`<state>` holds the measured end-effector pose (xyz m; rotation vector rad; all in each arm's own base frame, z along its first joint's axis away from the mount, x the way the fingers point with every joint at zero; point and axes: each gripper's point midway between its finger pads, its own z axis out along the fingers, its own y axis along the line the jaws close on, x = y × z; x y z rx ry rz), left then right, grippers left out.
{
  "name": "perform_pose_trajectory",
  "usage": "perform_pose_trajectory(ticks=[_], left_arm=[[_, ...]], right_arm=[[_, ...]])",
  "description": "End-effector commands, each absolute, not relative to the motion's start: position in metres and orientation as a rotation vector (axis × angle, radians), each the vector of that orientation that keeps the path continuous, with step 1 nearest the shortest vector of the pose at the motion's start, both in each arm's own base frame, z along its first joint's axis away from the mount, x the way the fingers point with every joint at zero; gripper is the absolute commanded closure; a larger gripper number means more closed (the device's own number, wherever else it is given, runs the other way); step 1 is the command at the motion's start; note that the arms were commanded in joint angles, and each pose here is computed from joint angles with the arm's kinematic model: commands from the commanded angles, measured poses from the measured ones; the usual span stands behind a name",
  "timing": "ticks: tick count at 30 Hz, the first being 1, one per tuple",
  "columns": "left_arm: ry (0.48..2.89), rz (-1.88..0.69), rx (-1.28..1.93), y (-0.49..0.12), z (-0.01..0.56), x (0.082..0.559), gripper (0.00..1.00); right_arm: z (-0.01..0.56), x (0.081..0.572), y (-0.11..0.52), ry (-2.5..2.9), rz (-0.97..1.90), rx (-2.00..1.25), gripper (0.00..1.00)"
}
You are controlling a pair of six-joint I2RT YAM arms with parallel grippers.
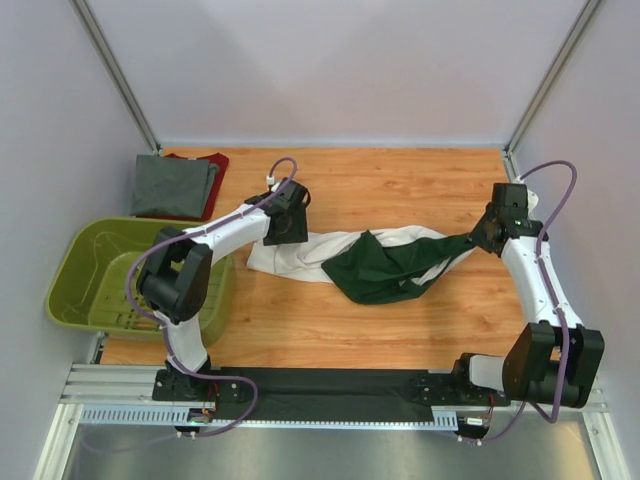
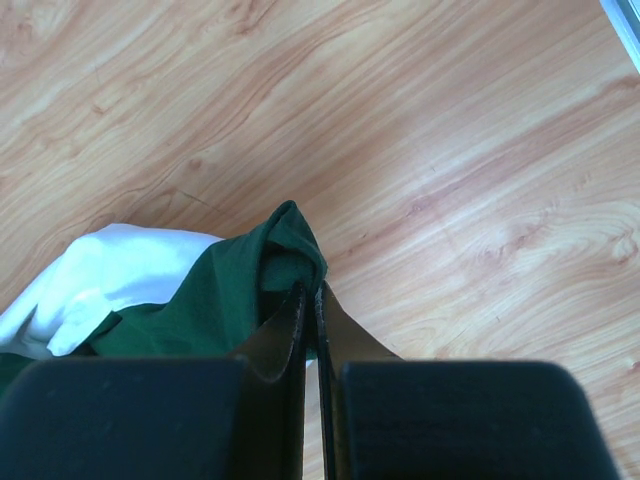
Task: Fold and stack the t-shirts
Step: Flatten the tshirt out
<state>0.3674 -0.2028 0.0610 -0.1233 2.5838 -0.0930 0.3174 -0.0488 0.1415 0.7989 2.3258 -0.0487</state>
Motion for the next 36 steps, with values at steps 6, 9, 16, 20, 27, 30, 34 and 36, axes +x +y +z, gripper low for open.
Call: perform_pose_trajectory(ticks=[6,9,16,20,27,30,34,36], left_arm=[[2.586,-0.096,-0.077,-0.212,0.049,0.38,0.52],[2.597,-0.146,-0.072,-0.221,0.06,0.382,1.0],[2.295,-0.28,-0.026,-0.227,0.215,0.406,1.0],[2.06,-0.154,-0.091,-0.18,0.324,0.398,1.0],[1.803,-0.056,-0.219,-0.11,0.423,0.349,1.0],[1.725,-0.034,-0.259,-0.086,0.448,0.328,1.0],[1.689,-0.096,-0.272,-0.078,0.466,0.307,1.0],[1.697,-0.134,-0.268,-0.081,0.466,0.301,1.0]], right_arm=[[0.167,0.34,-0.058,2.241,-0.057,0.783,1.0],[0.178,0.344,-0.06,2.221,-0.065,0.773,1.0],[0.238,0.347,-0.068,2.101,-0.088,0.717,1.0],[0.278,0.342,-0.069,2.033,-0.092,0.693,1.0],[0.321,0.324,-0.061,1.958,-0.045,0.638,1.0],[0.334,0.318,-0.065,1.926,-0.075,0.61,1.0],[0.36,0.309,-0.062,1.909,-0.071,0.582,1.0],[0.382,0.302,-0.057,1.88,-0.045,0.551,1.0]])
